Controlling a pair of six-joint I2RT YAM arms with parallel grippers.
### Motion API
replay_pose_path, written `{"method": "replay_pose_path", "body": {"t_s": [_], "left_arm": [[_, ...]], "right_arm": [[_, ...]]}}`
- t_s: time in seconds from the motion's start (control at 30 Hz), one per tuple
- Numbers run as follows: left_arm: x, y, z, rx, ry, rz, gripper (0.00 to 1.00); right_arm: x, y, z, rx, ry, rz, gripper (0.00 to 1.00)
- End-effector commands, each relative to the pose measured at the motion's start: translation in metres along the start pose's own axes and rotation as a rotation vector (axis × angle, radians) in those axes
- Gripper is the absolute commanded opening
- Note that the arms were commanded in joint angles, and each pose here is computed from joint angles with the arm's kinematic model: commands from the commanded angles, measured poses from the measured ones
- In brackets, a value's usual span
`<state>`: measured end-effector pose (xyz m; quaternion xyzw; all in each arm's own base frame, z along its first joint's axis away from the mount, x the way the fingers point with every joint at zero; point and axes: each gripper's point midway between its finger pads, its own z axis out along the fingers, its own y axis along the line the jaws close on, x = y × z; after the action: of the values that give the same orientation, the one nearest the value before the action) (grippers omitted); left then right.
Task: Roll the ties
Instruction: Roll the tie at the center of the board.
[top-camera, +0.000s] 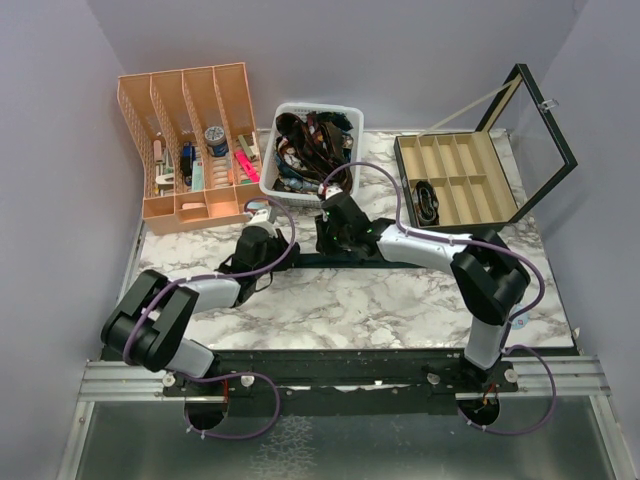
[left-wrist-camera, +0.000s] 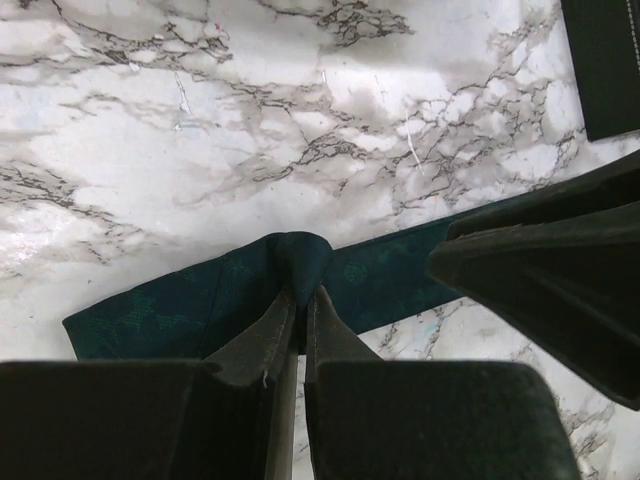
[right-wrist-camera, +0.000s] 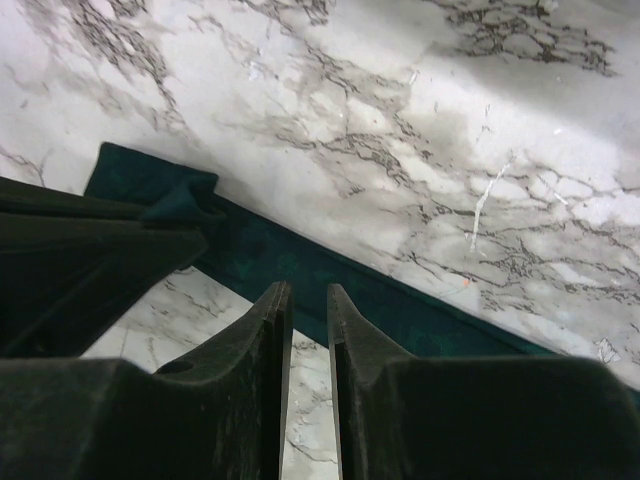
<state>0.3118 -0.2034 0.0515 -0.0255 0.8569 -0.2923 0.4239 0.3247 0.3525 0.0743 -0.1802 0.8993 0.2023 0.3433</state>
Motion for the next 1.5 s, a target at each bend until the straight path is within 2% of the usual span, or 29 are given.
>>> {"method": "replay_pose_path", "body": {"t_s": [0.0, 0.23, 0.67, 1.0, 1.17, 1.27, 1.4, 1.47], "left_arm": [[-0.02, -0.006, -0.003, -0.001, -0.085, -0.011, 0.05], [-0.022, -0.007, -0.003, -0.001, -0.089, -0.01, 0.05], [-0.024, 0.007, -0.008, -0.068, -0.13, -0.023, 0.09], [-0.004, 0.008, 0.002, -0.049, -0.047, 0.015, 0.1], [0.005, 0.003, 0.006, -0.018, -0.005, 0.031, 0.14], [0.004, -0.006, 0.007, 0.021, 0.009, 0.047, 0.2], [-0.007, -0.012, 0.003, 0.027, -0.03, 0.018, 0.44], [-0.015, -0.018, 0.001, 0.046, -0.05, 0.019, 0.49]], "right_arm": [[-0.002, 0.006, -0.003, -0.036, -0.021, 0.002, 0.26], [0.01, 0.017, 0.008, -0.098, 0.032, 0.006, 0.26], [0.007, 0.019, 0.006, -0.109, 0.021, -0.001, 0.26], [0.009, 0.022, 0.008, -0.125, 0.029, 0.002, 0.26], [0.007, 0.025, 0.008, -0.138, 0.027, 0.006, 0.27], [0.005, 0.026, 0.009, -0.153, 0.028, 0.028, 0.28], [0.004, 0.025, 0.009, -0.188, 0.04, 0.081, 0.3], [0.001, 0.021, 0.007, -0.187, 0.035, 0.096, 0.3]]}}
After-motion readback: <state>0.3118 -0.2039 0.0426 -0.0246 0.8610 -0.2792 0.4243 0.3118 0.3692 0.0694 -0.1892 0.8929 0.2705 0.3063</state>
